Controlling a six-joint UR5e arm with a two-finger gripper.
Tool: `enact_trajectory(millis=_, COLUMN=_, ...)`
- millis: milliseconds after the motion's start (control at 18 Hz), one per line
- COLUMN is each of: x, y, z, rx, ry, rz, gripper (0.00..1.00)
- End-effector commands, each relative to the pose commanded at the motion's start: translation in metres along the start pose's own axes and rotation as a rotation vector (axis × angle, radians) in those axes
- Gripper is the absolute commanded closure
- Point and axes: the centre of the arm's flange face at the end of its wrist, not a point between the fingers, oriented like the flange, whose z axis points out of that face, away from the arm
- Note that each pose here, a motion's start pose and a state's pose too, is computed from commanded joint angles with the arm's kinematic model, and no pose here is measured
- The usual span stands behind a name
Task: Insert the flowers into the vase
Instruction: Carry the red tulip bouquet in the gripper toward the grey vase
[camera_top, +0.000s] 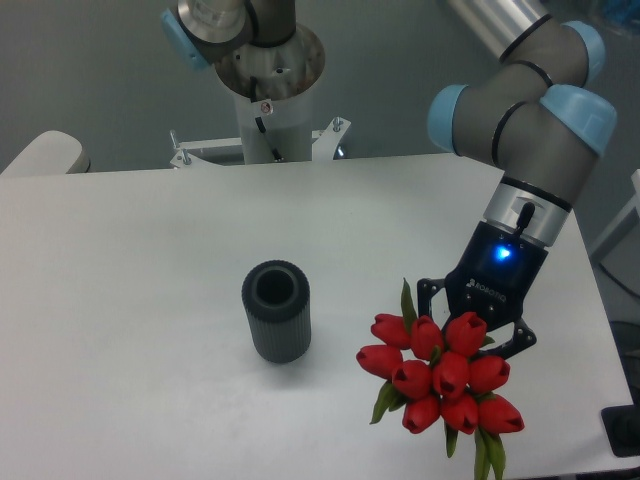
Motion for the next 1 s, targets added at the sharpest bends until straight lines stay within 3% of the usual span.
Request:
enact_trajectory(millis=611, x=0.018, y=-0.015, z=0.012, rx=0.009, ry=0.025, rz=-0.079, gripper=0.75)
enact_trajectory(millis=1000, x=0.045, y=-0.038, z=0.024, rx=0.014, ry=0.053, rz=-0.07, gripper=0.75)
